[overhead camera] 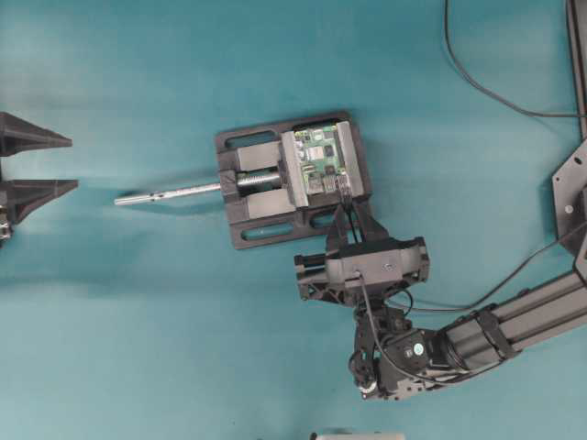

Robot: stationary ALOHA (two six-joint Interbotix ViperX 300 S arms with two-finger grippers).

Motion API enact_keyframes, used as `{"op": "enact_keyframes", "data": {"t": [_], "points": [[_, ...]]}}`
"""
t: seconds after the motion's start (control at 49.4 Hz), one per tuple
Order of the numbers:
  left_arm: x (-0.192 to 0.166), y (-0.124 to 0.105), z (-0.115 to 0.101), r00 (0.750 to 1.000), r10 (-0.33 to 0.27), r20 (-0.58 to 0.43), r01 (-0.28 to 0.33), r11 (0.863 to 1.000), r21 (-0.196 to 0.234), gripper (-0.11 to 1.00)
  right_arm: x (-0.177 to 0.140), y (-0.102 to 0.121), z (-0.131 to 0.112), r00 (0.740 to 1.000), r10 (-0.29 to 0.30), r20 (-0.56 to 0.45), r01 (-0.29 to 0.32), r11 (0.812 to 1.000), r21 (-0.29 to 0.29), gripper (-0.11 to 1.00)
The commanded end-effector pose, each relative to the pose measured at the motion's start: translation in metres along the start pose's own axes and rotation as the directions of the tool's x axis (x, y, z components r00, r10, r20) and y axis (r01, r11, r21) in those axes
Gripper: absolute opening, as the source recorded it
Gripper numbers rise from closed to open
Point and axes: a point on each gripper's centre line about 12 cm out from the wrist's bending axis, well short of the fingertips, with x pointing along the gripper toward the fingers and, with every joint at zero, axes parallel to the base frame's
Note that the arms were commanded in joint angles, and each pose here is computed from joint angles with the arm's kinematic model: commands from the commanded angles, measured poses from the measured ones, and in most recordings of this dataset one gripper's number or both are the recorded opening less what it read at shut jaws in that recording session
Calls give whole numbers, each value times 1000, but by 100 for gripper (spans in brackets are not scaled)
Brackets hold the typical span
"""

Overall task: Insert the USB into the fixed PCB.
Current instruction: 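Push the USB plug into the upper-right USB port with the right gripper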

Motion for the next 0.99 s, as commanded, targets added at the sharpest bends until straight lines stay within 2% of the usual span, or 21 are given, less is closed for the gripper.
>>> {"op": "enact_keyframes", "data": {"t": [0.0,0.608,0.972], "points": [[1,0,5,1000,0,12,0,1000,-8,89,3,3,11,1000,-9,1,9,999,31,21],[1,0,5,1000,0,12,0,1000,-8,89,14,4,19,999,-37,-6,37,998,44,21],[1,-1,5,1000,0,14,0,1000,-8,89,12,4,28,999,-31,-16,32,998,45,21]]}}
